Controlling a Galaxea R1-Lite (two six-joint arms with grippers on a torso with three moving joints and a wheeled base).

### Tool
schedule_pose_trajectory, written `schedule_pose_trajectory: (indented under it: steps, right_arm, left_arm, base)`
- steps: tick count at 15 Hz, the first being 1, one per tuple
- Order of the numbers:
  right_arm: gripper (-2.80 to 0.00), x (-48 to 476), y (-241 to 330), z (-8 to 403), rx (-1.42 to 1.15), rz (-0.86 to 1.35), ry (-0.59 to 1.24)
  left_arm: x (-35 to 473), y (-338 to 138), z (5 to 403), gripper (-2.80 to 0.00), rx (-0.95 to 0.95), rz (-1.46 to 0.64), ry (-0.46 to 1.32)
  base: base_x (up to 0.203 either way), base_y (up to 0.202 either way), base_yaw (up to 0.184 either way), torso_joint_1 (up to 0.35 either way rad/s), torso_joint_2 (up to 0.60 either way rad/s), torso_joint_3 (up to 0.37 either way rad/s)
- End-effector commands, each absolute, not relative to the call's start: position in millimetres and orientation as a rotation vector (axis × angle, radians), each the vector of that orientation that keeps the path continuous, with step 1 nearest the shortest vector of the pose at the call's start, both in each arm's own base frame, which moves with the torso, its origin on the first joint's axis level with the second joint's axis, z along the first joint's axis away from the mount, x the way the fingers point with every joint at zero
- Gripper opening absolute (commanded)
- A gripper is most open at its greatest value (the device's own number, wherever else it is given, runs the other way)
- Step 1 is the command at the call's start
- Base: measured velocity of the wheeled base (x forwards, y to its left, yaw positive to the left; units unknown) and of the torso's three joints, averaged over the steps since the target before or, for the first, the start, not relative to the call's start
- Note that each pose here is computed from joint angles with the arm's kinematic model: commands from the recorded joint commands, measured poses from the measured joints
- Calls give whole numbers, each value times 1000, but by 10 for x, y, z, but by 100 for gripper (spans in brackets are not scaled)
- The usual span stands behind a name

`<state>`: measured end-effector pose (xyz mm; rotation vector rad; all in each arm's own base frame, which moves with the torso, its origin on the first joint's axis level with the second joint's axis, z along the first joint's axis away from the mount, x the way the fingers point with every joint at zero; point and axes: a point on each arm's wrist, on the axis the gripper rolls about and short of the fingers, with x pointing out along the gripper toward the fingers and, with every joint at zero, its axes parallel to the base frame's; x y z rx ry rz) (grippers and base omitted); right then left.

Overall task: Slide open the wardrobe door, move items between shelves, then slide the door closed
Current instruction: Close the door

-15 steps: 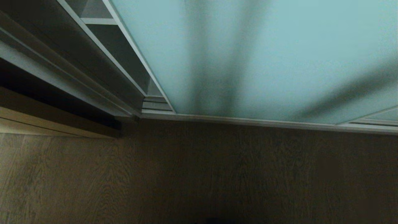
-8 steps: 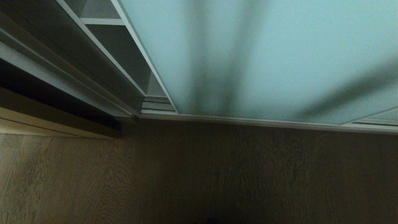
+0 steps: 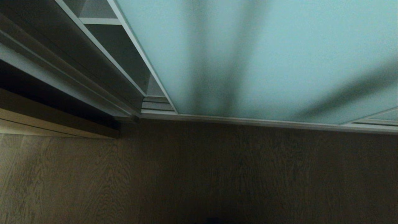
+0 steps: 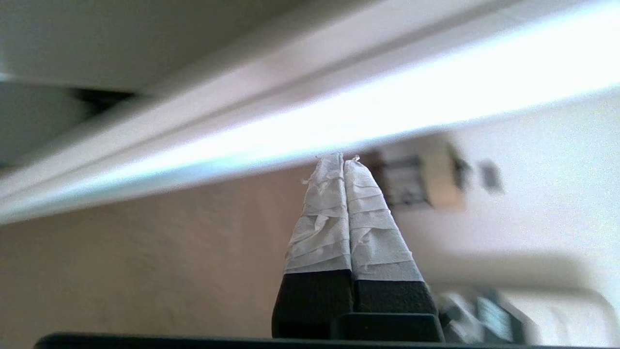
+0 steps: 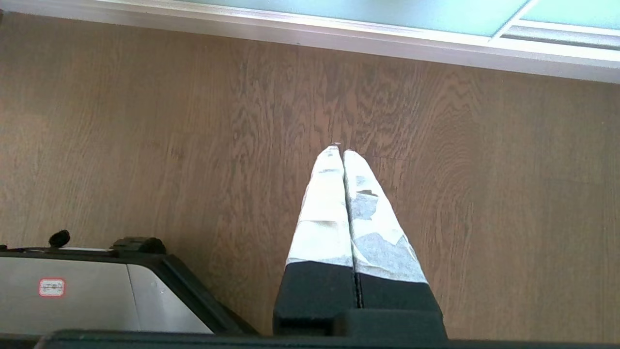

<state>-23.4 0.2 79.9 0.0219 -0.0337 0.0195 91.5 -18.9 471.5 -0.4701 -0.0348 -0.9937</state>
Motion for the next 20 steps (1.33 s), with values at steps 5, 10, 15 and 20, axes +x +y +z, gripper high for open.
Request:
schedule_pose_trajectory:
  steps: [5,10,15,20]
  right_arm:
    - [-280,-233,2,800,23,20,-34]
    - [-280,-233,3,799,23,22,-32]
    - [-280,-233,2,800,23,20,-34]
    - [-280,-233,2,800,22,20,-34]
  left_arm:
    - [809,-209,4723,-280,-489,-1088,20]
    - [1349,-217,4694,-280,-548,-1004,59]
    - [1444,-247,4700,-280,-560,-1009,66]
    - [1210,-265,4754,-280,-568,-1075,72]
  base:
    - [0,0,0,0,0,0]
    - [0,0,0,0,0,0]
    - [0,0,0,0,0,0]
    - [0,0,0,0,0,0]
